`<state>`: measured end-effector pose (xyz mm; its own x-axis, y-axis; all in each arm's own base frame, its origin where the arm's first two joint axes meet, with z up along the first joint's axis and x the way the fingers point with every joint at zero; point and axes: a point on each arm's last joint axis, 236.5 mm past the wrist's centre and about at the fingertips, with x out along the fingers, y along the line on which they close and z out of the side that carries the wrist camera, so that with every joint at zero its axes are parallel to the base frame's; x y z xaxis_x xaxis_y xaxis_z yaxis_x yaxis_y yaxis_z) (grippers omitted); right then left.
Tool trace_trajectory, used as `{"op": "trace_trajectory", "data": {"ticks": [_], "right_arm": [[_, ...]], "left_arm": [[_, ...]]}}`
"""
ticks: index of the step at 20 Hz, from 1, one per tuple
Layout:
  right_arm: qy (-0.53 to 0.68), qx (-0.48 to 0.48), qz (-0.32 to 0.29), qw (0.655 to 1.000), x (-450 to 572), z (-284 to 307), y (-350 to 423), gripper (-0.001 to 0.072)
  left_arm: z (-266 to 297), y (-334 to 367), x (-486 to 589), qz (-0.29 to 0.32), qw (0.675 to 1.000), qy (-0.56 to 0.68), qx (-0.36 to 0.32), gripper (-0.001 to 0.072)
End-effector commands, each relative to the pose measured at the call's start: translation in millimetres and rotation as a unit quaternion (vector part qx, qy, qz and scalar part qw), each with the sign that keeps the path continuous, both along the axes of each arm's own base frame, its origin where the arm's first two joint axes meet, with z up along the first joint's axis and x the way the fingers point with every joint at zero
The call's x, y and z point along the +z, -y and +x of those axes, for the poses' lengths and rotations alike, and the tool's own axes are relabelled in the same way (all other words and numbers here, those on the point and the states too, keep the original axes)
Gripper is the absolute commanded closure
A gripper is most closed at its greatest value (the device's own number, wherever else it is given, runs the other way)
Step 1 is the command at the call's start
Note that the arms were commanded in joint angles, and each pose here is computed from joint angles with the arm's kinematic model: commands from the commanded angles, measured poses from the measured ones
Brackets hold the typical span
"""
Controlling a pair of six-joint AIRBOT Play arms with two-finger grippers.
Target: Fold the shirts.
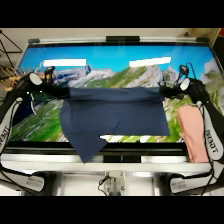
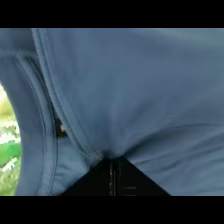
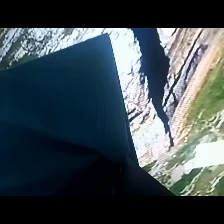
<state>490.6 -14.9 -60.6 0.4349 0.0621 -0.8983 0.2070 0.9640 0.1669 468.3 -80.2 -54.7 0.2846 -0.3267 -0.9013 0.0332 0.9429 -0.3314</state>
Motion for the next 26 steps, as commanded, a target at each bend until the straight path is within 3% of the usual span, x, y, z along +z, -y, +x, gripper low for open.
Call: {"op": "trace_trajectory", "data": {"ticks": [1,8,9,10,11,12,13,17,19,24,25,26], "right_arm": [[-0.031,0.007,0.002,0.999,-8,-13,-3,0.0642],[-0.048,0.011,-0.009,0.999,-12,-20,1,0.0641],[-0.049,0.010,-0.007,0.999,-12,-21,0,0.0628],[-0.047,0.009,-0.002,0.999,-11,-20,-2,0.0540],[-0.045,0.007,0.007,0.999,-11,-19,-6,0.0337],[-0.046,0.010,0.014,0.999,-8,-20,-9,0.0201],[-0.051,0.014,0.014,0.999,-3,-25,-10,0.0201],[-0.125,0.072,-0.018,0.989,17,-75,-2,0.0202],[-0.210,0.115,-0.001,0.971,16,-125,-2,0.0202],[-0.246,0.113,0.104,0.957,14,-182,-19,0.0202],[-0.242,0.111,0.105,0.958,17,-184,-18,0.0202],[-0.239,0.112,0.099,0.959,20,-184,-17,0.0202]], "left_arm": [[-23,1,-16,-0.005,0.999,-0.046,0.003,0.0680],[-21,-16,-18,-0.008,0.998,-0.051,0.030,0.0679],[-21,-17,-17,-0.018,0.997,-0.055,0.047,0.0679],[-19,-12,-14,-0.032,0.997,-0.055,0.053,0.0650],[-18,-8,-12,-0.043,0.996,-0.055,0.056,0.0439],[-20,-7,-9,-0.047,0.996,-0.060,0.053,0.0214],[-24,-8,-3,-0.048,0.995,-0.070,0.044,0.0164],[-62,-27,22,-0.060,0.989,-0.133,0.012,0.0190],[-108,-32,20,-0.073,0.980,-0.182,0.004,0.0333],[-232,-5,-14,-0.108,0.969,-0.220,0.029,0.0273],[-247,-3,-18,-0.106,0.970,-0.214,0.036,0.0185],[-257,-2,-21,-0.103,0.972,-0.208,0.041,0.0148]]}}
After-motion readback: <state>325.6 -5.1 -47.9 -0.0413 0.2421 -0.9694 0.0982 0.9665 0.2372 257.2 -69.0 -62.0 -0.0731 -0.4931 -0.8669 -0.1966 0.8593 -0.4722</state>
